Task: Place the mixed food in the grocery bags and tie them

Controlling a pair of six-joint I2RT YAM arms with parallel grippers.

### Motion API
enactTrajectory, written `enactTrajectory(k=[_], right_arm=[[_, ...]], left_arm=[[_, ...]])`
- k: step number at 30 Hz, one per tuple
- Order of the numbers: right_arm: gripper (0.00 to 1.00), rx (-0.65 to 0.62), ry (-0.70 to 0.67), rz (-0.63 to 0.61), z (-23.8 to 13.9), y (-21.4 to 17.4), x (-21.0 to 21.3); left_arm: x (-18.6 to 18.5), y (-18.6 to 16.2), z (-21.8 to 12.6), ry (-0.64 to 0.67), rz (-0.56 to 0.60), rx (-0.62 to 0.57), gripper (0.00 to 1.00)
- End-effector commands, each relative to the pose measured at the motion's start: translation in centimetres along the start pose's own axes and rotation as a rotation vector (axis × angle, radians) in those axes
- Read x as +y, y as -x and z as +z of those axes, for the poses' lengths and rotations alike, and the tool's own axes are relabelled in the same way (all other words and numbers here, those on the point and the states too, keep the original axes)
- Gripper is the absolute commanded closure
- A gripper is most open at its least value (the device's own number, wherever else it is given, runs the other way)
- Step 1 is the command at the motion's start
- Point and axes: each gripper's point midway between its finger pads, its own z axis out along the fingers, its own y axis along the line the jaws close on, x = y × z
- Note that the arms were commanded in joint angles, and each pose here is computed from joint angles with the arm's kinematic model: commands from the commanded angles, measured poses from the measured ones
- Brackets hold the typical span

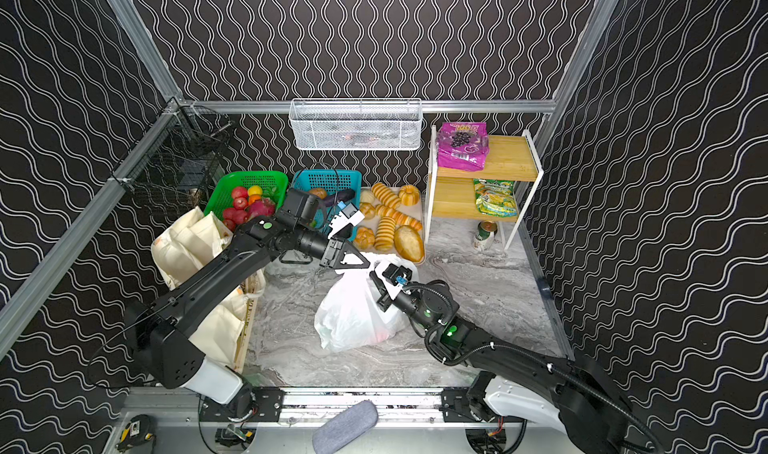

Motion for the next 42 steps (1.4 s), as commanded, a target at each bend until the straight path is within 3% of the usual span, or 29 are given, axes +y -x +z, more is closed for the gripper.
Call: enactTrajectory(k=[1, 6, 8, 9, 13, 16, 18, 23, 26, 29, 34, 39, 40, 42], right_arm=[[1.00, 0.103, 0.030, 0.008, -0.9, -1.9, 0.6], [1.00, 0.163, 0.023, 0.034, -1.9, -2.9, 0.5], [1.00, 0.176, 0.005, 0.039, -2.2, -2.9, 0.2], [1.00, 0.182, 0.008, 0.034, -2.3, -2.9, 0.2], [1.00, 0.225, 0.027, 0.030, -2.7, -2.6, 0.3], [1.00, 0.315, 0.041, 0.037, -2.7, -3.2, 0.4], [1.00, 0.389, 0.119, 0.070, -2.9, -3.5, 1.6], [1.00, 0.450, 0.433, 0.283, -4.4, -2.0, 4.5], [1.00, 0.469, 0.488, 0.349, -4.4, -0.8, 4.3], [1.00, 0.531, 0.381, 0.319, -3.9, -1.5, 2.5], [1.00, 0.566, 0.473, 0.307, -4.7, -0.9, 3.2], [1.00, 0.607, 0.350, 0.271, -4.3, 0.2, 0.5], [0.86, 0.568, 0.327, 0.266, -4.1, 0.9, 0.1], [0.84, 0.493, 0.303, 0.258, -3.9, 2.1, -0.2]], left_arm=[[2.0, 0.1, -0.6, 0.128, 0.025, -0.006, 0.98], [2.9, 0.1, -0.9, 0.178, 0.034, 0.003, 0.90], [2.6, -0.2, -0.8, 0.159, 0.040, 0.017, 1.00], [2.5, -0.3, -0.7, 0.145, 0.038, 0.026, 1.00], [3.1, -0.9, -0.9, 0.184, 0.030, 0.047, 0.87], [3.8, -1.3, -1.2, 0.239, 0.035, 0.052, 0.87], [3.9, -1.5, -1.3, 0.248, 0.040, 0.065, 0.98], [3.7, -1.3, -1.1, 0.230, 0.054, 0.051, 1.00], [3.1, -1.3, -0.9, 0.189, 0.068, 0.048, 1.00], [3.2, -1.7, -1.0, 0.195, 0.071, 0.065, 1.00], [3.8, -2.2, -1.4, 0.258, 0.091, 0.072, 1.00], [3.2, -2.3, -1.2, 0.217, 0.106, 0.071, 1.00], [3.1, -2.4, -1.1, 0.207, 0.109, 0.073, 1.00], [2.8, -2.3, -1.1, 0.191, 0.112, 0.073, 1.00]])
